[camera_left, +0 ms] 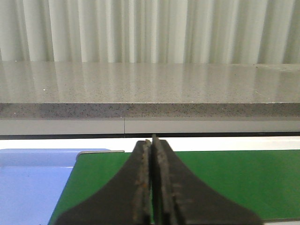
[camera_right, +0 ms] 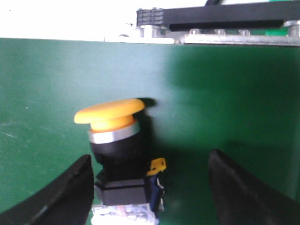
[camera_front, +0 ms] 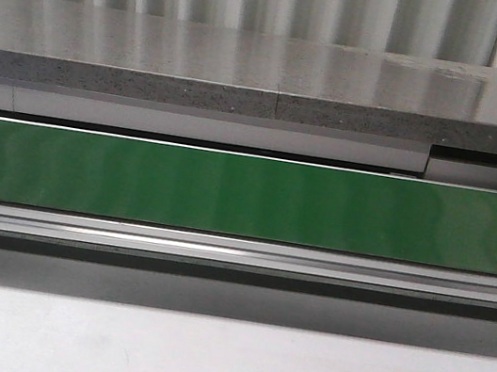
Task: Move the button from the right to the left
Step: 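Lower the held button onto the conveyor belt end and open the right gripper, then raise the right gripper away from the button on the belt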
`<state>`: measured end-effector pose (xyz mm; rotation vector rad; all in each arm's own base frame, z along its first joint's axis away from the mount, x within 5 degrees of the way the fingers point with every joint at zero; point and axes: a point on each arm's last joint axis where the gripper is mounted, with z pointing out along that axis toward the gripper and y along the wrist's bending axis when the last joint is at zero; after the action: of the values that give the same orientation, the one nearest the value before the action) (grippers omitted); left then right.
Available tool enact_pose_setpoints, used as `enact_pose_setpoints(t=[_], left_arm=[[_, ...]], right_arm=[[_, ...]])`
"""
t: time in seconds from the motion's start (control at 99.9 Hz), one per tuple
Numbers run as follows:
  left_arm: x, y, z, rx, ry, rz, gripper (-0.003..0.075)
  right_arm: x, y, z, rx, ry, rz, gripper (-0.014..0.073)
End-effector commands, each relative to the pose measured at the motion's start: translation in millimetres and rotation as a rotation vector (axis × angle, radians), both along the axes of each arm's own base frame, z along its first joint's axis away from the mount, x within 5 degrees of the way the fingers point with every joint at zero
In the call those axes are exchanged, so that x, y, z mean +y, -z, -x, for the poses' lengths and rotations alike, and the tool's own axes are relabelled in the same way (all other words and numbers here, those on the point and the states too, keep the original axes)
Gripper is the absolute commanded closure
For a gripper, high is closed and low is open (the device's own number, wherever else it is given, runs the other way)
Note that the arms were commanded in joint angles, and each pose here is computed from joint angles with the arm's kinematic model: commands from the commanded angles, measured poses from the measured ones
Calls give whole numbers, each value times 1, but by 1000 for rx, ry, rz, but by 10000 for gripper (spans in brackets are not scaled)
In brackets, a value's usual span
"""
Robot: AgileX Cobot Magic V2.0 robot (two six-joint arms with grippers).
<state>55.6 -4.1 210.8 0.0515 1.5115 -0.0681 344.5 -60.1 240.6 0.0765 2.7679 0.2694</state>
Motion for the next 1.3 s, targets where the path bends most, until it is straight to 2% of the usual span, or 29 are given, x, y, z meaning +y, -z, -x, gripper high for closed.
enact_pose_setpoints(t=[0.0, 0.14, 0.35, 0.47, 0.611, 0.801, 1.061, 1.151, 1.291], left_arm=[[-1, -1, 3, -90, 19, 22, 740], [-1, -1, 3, -90, 19, 22, 740], [-1, -1, 3, -90, 19, 22, 740], [-1, -1, 3, -90, 19, 22, 740], [-1, -1, 3, -90, 19, 22, 740], [-1, -1, 3, -90, 19, 22, 740], [-1, -1, 3, -90, 19, 22, 740], [-1, -1, 3, -90, 19, 22, 740], [-1, -1, 3, -90, 19, 22, 740]], right_arm=[[3, -24, 0, -100, 19, -20, 64], [12, -43, 4, -183, -11, -15, 64], [25, -95, 27, -372, -38, 39, 66], [27, -126, 53, -492, -35, 103, 66], [29, -145, 90, -652, -4, 194, 66], [35, -139, 141, -793, 45, 240, 66], [46, -112, 203, -855, 57, 254, 74], [49, -103, 219, -877, 58, 259, 153], [52, -96, 236, -910, 59, 264, 409]])
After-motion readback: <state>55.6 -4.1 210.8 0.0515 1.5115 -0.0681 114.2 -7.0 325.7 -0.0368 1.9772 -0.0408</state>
